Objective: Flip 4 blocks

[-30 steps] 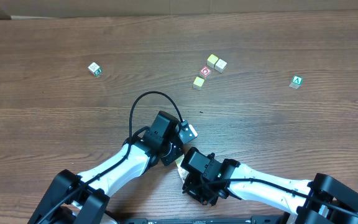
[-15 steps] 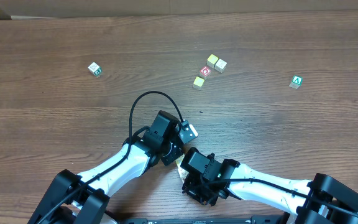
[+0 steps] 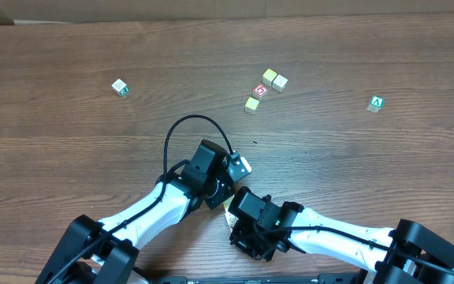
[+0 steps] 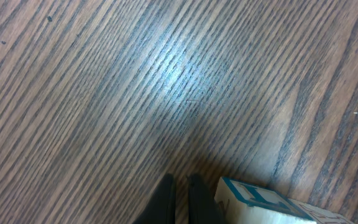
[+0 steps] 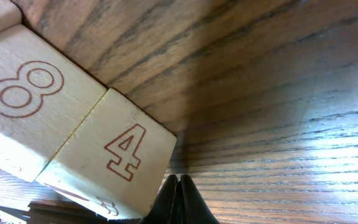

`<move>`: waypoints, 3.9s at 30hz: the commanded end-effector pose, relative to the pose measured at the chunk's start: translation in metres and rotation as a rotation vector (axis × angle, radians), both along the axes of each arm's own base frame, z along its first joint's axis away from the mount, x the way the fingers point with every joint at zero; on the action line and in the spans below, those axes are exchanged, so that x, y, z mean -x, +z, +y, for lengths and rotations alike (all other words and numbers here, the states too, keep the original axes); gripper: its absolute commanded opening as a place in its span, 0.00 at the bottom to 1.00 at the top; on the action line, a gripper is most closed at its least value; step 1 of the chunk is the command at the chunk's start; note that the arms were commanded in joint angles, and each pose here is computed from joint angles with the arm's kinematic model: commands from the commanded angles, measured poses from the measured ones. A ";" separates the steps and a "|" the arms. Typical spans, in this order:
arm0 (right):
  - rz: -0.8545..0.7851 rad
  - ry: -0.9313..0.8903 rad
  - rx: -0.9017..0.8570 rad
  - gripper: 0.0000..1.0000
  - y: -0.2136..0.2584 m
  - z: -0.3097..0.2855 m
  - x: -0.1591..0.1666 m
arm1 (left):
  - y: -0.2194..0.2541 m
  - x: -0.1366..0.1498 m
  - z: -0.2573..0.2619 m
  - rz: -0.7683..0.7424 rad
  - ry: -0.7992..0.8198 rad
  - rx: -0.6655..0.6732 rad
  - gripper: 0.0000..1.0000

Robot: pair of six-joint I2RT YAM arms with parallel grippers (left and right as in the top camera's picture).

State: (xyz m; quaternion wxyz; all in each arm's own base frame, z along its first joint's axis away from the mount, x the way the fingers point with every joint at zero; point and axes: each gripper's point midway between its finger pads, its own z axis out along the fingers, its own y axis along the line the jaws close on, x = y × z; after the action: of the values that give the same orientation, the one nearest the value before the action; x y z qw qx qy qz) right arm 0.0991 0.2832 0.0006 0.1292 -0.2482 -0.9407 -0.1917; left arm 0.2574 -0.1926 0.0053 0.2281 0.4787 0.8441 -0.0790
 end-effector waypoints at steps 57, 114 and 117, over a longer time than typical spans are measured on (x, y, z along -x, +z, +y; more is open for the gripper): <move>-0.119 -0.038 -0.027 0.04 0.008 0.015 -0.025 | -0.011 0.019 -0.010 0.070 -0.037 0.041 0.04; -0.111 -0.034 -0.027 0.04 0.008 0.015 -0.023 | -0.034 -0.021 0.017 0.013 0.166 -0.009 0.04; -0.095 -0.038 -0.019 0.04 0.007 0.016 -0.017 | -0.034 -0.022 0.019 0.009 0.170 -0.015 0.04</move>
State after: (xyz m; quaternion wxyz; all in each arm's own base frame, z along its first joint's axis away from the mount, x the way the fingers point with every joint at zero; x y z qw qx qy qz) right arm 0.1132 0.2898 0.0011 0.0885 -0.2516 -0.9414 -0.2064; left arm 0.2862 -0.2029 -0.0015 0.2655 0.4261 0.8582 -0.1069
